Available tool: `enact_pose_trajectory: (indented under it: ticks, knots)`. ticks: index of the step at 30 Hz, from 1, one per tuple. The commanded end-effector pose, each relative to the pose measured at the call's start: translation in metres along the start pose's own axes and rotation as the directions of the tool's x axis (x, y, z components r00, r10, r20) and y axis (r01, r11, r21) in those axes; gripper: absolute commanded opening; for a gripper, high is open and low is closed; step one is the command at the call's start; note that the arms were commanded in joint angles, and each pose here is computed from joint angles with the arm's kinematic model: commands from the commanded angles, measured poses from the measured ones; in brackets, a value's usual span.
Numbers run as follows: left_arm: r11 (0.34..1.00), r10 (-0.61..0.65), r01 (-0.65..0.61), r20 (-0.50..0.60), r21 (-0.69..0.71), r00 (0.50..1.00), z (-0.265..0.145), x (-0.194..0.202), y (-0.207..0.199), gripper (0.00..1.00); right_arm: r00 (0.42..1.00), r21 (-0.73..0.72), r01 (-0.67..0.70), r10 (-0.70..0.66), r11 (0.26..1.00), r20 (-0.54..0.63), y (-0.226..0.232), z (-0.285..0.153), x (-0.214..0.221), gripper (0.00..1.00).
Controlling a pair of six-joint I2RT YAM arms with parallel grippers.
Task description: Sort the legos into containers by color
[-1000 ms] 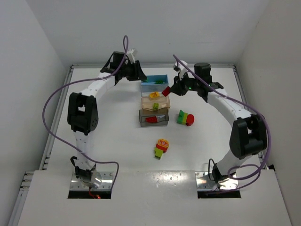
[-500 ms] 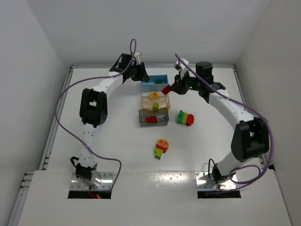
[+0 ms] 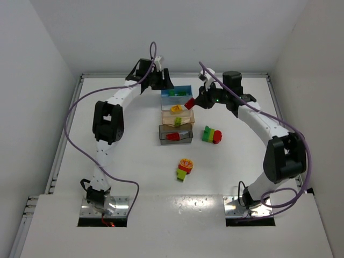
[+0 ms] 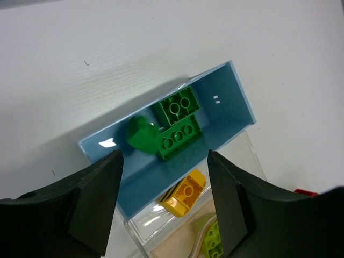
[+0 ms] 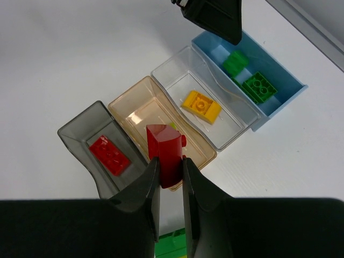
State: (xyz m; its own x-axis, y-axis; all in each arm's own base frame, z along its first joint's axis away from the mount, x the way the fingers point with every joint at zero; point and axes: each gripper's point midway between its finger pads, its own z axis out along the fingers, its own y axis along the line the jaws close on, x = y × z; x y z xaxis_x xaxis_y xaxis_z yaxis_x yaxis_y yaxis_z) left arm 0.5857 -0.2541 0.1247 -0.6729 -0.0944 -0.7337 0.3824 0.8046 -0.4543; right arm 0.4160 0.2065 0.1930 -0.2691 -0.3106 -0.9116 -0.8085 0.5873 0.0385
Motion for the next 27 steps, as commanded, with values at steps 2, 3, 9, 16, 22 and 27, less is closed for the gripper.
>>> enact_pose_trajectory:
  ticks: [2,3,9,16,22,27]
  knots:
    - [0.99,0.089,-0.107,0.188,0.09,0.978,-0.06,-0.082,-0.053,0.71,0.998,-0.019,0.043,-0.042,0.999,0.037,0.001,0.005,-0.017,0.01]
    - [0.989,0.086,-0.11,0.218,0.1,0.972,-0.072,-0.094,-0.058,0.71,0.999,-0.032,0.038,-0.037,0.999,0.033,0.002,0.007,-0.014,0.01]
    - [0.98,-0.05,-0.032,0.397,0.197,0.916,-0.174,-0.158,-0.091,0.64,0.993,-0.14,0.114,-0.113,0.984,0.019,0.025,0.012,-0.005,0.01]
    - [0.842,-0.233,0.028,0.316,0.538,0.92,-0.25,-0.125,-0.076,0.66,0.973,-0.384,0.163,-0.213,0.909,-0.093,0.082,0.023,0.032,0.01]
    - [0.906,-0.177,0.038,0.294,0.423,0.939,-0.265,-0.088,-0.046,1.0,0.959,-0.45,0.151,-0.241,0.88,-0.148,0.113,0.019,0.067,0.01]
    - [0.916,-0.185,0.062,0.279,0.397,0.942,-0.267,-0.07,-0.048,1.0,0.949,-0.416,0.171,-0.263,0.893,-0.172,0.107,0.023,0.075,0.01]
